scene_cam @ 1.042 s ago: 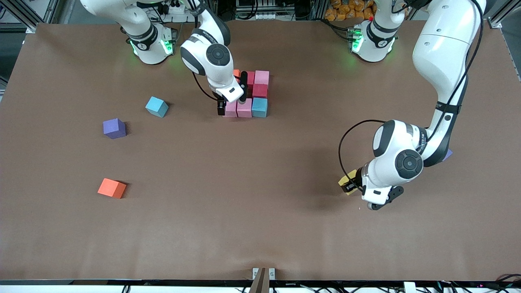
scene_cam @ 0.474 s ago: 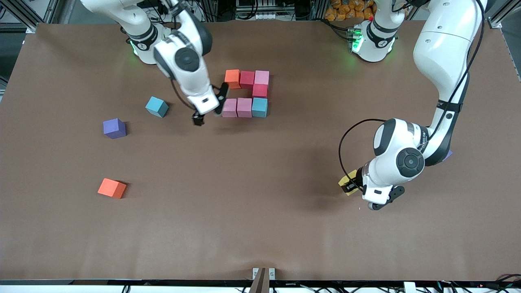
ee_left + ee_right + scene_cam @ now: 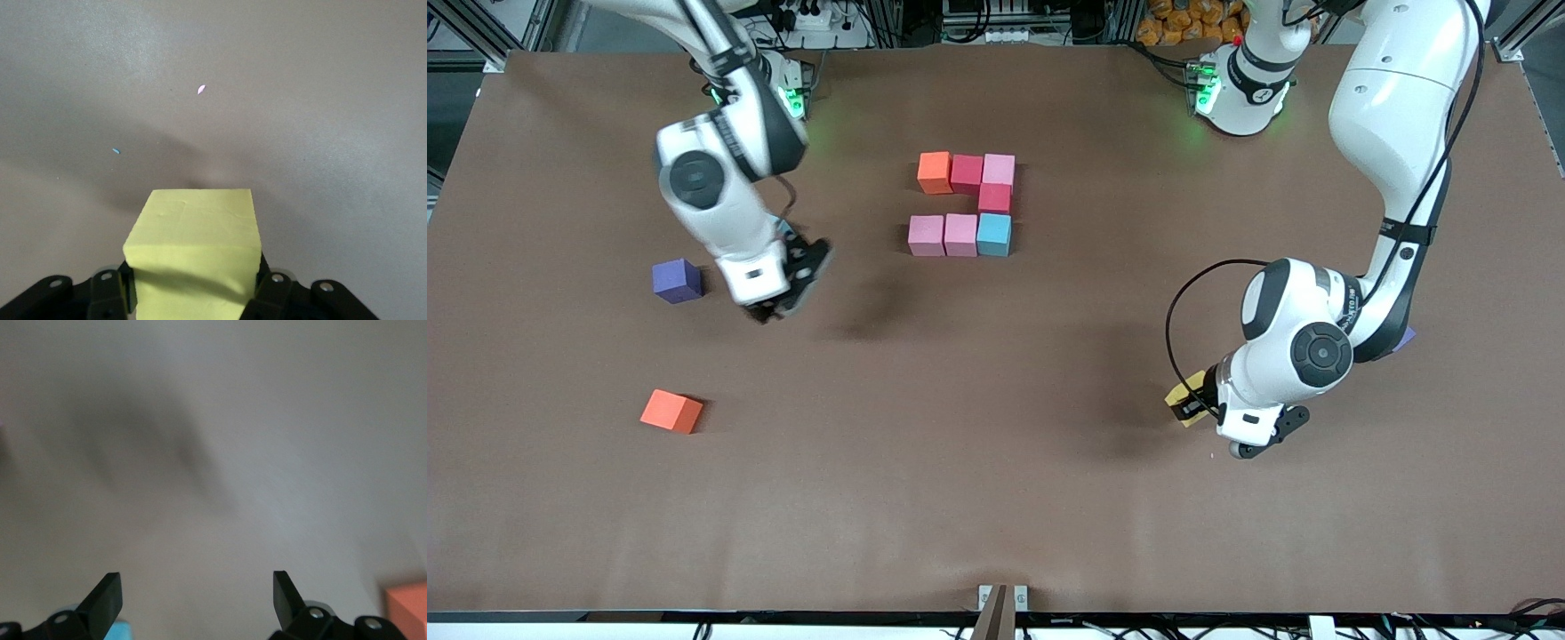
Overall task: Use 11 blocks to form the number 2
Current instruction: 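Move the right gripper to the lone orange block and grasp it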
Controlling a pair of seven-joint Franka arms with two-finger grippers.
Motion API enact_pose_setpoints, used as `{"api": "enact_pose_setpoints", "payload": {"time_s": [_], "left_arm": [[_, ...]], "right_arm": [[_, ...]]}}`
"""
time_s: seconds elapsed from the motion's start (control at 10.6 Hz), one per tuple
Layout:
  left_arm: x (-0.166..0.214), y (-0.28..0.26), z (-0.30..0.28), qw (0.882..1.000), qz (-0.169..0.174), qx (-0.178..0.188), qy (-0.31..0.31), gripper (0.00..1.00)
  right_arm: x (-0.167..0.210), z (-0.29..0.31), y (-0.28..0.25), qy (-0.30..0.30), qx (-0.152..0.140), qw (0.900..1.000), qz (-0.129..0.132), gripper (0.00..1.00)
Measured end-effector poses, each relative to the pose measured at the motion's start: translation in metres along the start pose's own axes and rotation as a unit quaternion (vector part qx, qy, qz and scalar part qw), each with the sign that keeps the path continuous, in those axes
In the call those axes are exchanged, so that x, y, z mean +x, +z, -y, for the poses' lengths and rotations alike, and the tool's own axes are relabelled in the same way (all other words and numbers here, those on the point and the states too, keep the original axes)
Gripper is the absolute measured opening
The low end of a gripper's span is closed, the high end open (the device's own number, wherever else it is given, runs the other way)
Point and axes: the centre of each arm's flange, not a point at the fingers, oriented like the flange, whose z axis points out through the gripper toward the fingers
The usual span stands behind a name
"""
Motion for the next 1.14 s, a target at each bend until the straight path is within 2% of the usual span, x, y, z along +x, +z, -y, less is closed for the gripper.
{"api": "enact_pose_setpoints", "payload": {"time_s": [0.19, 0.38, 0.66, 1.14], "left_arm": [[0.000, 0.000, 0.000, 1.000, 0.000, 0.000, 0.008, 0.62], [0.001, 0.000, 0.001, 1.000, 0.000, 0.000, 0.018, 0.62], [-0.006, 0.001, -0.006, 1.000, 0.001, 0.000, 0.025, 0.62], [-0.007, 0.001, -0.007, 1.000, 0.001, 0.000, 0.026, 0.62]], "right_arm": [[-0.046, -0.043, 0.003, 0.035, -0.001, 0.999, -0.001, 1.00], [-0.079, -0.081, -0.003, 0.026, -0.014, 0.999, -0.012, 1.00], [-0.087, -0.133, -0.011, -0.022, -0.031, 0.999, -0.028, 1.00], [-0.097, -0.201, 0.067, -0.074, 0.005, 0.996, -0.039, 1.00]]}}
